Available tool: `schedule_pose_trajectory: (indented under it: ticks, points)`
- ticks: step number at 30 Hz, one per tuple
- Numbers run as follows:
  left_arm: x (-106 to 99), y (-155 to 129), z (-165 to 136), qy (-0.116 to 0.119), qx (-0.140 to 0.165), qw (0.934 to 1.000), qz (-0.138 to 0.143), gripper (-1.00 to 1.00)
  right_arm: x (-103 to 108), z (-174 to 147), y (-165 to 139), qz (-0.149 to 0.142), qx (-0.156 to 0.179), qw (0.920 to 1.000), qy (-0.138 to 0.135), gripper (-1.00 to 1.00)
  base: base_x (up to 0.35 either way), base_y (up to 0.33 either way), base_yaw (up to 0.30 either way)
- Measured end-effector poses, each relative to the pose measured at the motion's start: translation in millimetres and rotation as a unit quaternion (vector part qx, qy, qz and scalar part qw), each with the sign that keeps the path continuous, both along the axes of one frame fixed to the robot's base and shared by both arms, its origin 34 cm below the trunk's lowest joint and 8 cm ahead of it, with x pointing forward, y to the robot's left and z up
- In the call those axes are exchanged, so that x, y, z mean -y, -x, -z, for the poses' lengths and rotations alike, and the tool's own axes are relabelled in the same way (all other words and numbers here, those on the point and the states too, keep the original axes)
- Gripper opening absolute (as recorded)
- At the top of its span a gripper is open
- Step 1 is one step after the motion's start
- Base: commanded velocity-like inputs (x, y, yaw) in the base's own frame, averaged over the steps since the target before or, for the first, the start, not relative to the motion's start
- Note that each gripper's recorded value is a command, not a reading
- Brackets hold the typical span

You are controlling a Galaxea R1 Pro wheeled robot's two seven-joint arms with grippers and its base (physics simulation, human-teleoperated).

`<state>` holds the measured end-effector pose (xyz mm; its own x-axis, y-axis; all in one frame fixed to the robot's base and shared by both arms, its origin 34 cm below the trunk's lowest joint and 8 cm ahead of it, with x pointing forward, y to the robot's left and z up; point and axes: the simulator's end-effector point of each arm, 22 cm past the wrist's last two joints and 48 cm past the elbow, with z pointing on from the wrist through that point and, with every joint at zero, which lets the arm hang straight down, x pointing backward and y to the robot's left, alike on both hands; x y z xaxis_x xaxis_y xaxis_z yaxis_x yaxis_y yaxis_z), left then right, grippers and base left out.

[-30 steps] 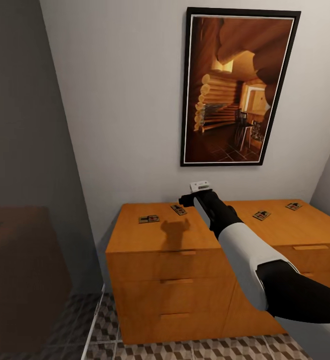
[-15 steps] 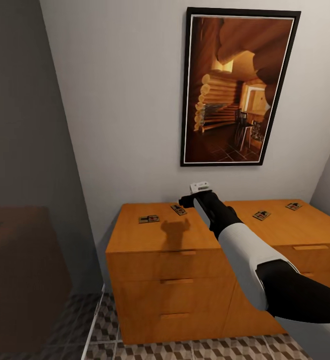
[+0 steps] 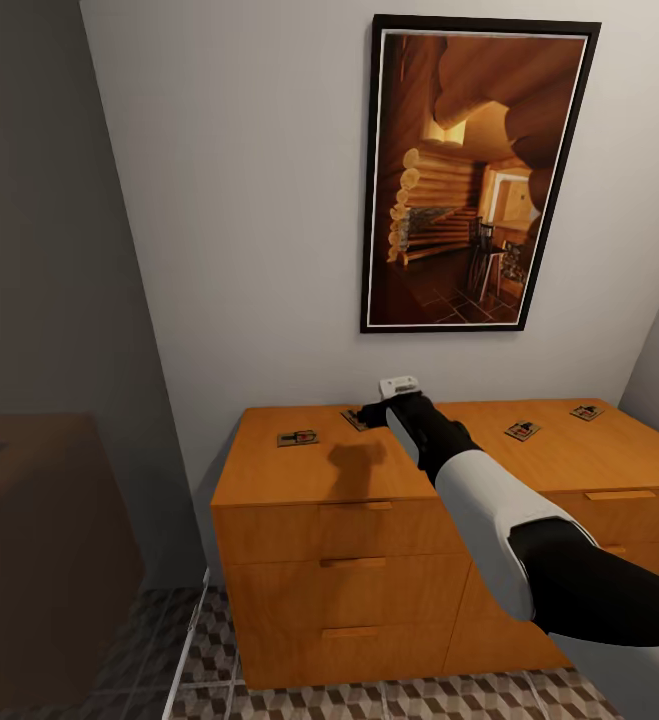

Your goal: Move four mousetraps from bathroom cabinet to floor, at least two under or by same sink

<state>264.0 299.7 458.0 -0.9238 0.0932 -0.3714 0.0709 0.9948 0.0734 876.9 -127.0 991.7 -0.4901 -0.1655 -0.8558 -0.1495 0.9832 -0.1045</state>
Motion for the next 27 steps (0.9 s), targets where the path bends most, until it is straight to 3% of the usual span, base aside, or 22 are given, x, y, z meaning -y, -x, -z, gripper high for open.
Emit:
schedule_pose_trajectory:
  ticks: [27]
  points:
    - [-0.7,1.8,0.6,-0.001,-0.003,1.0000,-0.001,1.00,-7.3,3.9,1.0,-0.015,-0.001,0.9999,-0.008,1.00,0.000,0.000,0.000]
